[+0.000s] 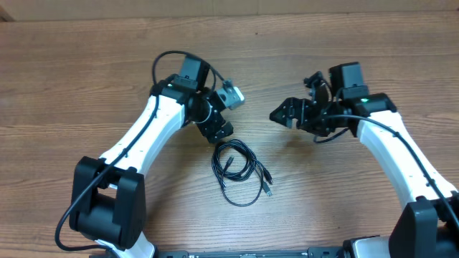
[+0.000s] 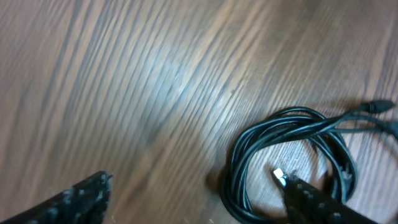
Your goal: Untangle cables
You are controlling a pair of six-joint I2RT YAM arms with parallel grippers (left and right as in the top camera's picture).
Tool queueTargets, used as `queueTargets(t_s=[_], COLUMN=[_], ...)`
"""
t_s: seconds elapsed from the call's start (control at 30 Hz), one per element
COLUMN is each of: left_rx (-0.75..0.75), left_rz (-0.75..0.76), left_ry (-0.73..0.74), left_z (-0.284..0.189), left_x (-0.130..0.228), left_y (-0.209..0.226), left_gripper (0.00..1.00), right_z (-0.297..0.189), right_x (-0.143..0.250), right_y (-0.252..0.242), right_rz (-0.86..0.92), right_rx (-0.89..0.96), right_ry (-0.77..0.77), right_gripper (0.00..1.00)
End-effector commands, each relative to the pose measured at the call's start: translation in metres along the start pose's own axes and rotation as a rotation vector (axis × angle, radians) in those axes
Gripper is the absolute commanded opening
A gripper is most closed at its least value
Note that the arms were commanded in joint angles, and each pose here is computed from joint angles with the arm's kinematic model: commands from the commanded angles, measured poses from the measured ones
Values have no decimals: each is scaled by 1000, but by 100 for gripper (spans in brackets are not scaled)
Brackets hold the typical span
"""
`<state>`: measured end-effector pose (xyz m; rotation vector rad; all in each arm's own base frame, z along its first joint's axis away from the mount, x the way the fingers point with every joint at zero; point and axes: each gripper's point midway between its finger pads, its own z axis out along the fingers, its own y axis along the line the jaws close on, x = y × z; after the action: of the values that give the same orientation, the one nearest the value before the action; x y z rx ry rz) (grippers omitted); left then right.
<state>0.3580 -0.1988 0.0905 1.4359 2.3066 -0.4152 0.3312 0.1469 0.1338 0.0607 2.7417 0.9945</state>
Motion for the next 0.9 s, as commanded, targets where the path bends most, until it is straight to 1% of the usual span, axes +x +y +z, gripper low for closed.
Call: queueTargets(t_s=[0.0,0.17,0.2,0.37,0.5,0.67,0.77,0.87], left_rx=[63,70,73,67,54,53,64,87], left_rz=[236,288,295,308,300,300,285,244], left_ry=[-3,-14,-15,-37,-56,-70,-54,-39], left_z=[15,36,42,54,60,64,72,80], left_x=[2,10,14,19,21,22,28,34], left_y=[-22,-35,-39,-43,-43,-43,-43,-46], left_gripper=[82,67,59,56,50,49,47,49], right_z=[-18,-21,-21,-21,-21,-21,-21,-21], right_x=[-8,-9,-9,-9,-9,-9,-9,-10], right_y=[18,16,16,16,16,16,16,16], right_rz=[2,16,16,17,18,17,17,15], right_rx=[-113,-119,-119,-119,-119,-119,-119,-119], right_ry=[-23,-25,-25,-25,-23,-25,-25,-27], right_gripper=[95,94,94,94,94,94,94,94])
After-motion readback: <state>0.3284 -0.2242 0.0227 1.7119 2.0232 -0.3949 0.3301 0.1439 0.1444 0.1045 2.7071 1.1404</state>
